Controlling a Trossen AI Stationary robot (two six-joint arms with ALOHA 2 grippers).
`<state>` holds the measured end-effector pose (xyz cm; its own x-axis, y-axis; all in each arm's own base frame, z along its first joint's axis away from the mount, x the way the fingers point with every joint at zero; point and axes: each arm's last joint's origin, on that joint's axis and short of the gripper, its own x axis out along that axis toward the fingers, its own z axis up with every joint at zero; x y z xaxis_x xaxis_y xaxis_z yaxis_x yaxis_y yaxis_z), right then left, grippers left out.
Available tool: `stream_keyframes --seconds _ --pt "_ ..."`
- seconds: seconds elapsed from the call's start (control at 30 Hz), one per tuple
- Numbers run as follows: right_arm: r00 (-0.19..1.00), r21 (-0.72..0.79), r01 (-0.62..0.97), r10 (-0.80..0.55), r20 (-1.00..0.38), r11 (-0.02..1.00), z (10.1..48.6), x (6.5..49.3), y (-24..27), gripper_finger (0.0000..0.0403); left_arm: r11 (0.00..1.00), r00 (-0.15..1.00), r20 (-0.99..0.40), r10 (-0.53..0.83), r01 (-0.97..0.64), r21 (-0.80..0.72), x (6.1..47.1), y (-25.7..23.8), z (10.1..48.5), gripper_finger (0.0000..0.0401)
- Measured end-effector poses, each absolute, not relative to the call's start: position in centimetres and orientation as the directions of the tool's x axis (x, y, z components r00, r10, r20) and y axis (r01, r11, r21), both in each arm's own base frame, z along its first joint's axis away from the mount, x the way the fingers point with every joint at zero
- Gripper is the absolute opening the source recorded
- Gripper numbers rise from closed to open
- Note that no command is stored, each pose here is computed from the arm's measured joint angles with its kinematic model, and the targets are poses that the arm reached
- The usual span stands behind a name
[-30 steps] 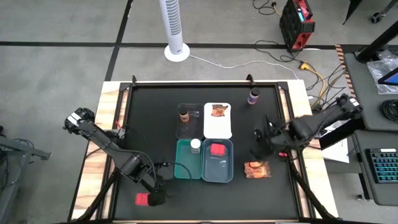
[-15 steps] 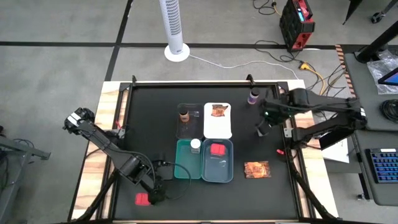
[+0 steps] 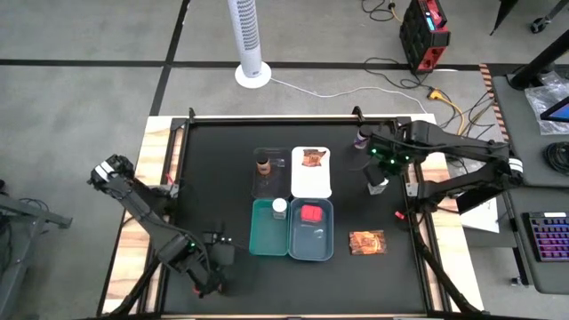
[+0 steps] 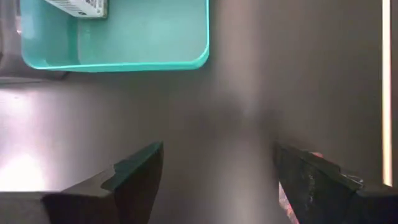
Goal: Sort spices by type
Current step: Put the white seasoning bottle into the white bin
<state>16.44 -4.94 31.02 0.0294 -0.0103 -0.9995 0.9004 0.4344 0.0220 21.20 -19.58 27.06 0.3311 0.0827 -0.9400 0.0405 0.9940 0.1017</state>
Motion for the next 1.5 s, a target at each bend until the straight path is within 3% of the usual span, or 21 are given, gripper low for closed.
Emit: stream_keyframes --seconds 0.4,0.6,1.2,1.5 --pt "0.005 0.007 0.947 0.007 -1.0 0.321 28.9 16.5 -5.2 0.0274 0.971 0.391 -0.909 0.145 0.12 0.206 17.5 -19.8 28.9 0.0277" --pt "-0.023 -0.017 0.958 0.017 -1.0 0.287 27.2 16.3 -5.5 0.0339 0.965 0.454 -0.879 0.148 0.127 0.228 16.1 -19.1 30.3 0.027" --pt "-0.003 -0.01 0.962 -0.027 -1.0 0.273 23.6 16.1 -7.2 0.0338 0.97 0.52 -0.843 0.139 0.098 0.22 15.1 -18.4 31.3 0.0267" --pt "0.002 0.001 0.966 -0.002 -1.0 0.259 22.4 16.0 -7.0 0.0279 0.97 0.526 -0.838 0.144 0.094 0.225 15.1 -18.4 31.3 0.0267"
